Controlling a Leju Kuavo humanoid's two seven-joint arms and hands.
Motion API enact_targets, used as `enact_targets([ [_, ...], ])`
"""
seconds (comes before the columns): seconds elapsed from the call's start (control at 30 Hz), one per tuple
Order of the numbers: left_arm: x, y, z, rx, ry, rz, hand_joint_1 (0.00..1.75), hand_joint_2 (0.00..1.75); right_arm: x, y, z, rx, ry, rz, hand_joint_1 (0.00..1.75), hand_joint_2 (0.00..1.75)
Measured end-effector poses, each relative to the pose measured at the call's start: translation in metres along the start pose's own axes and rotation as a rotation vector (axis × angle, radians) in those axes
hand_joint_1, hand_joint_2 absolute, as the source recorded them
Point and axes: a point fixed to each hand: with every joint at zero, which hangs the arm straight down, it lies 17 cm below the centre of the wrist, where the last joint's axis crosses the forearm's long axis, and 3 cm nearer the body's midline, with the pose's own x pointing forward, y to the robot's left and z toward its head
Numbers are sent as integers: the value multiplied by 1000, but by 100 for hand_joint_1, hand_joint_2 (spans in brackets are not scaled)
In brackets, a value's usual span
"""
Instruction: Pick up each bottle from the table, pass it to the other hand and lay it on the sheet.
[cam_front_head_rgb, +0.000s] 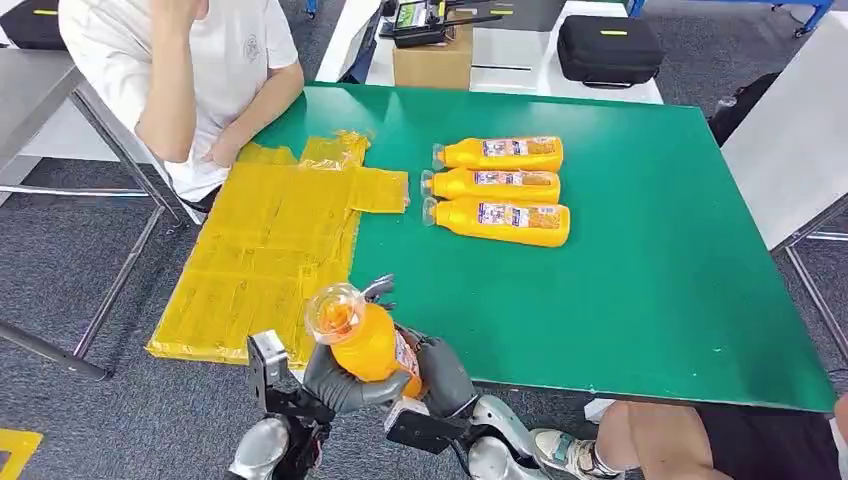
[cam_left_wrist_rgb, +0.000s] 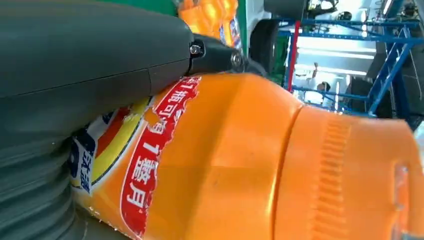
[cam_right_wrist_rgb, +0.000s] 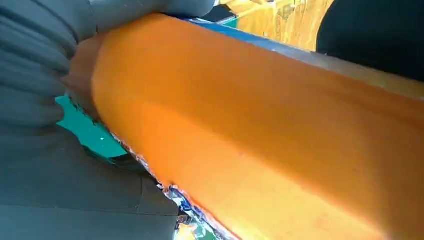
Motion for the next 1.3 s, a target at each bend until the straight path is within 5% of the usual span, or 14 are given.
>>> enact_targets([
  [0.07,2,-5,2,-42,-7,74,175,175,2,2,1,1,-12,-16,0,175],
  [0.1,3,-6,4,-62,-12,107,175,175,3,3,1,1,-20,-22,0,0],
  [0.3,12,-6,12,-104,-48,239,175,175,11,0,0,-33,-41,-30,0,0],
  [0.6,7,19,8,9,-18,234,175,175,31,-25,7,-211,-76,-64,0,0],
  [0.93,7,105,16,239,61,-404,175,175,49,-125,47,-595,-135,-12,0,0],
  [1.07,16,133,23,286,98,-748,175,175,49,-147,63,-671,-128,12,0,0],
  [1.3,28,166,34,303,138,-1025,175,175,52,-167,84,-737,-121,35,0,0],
])
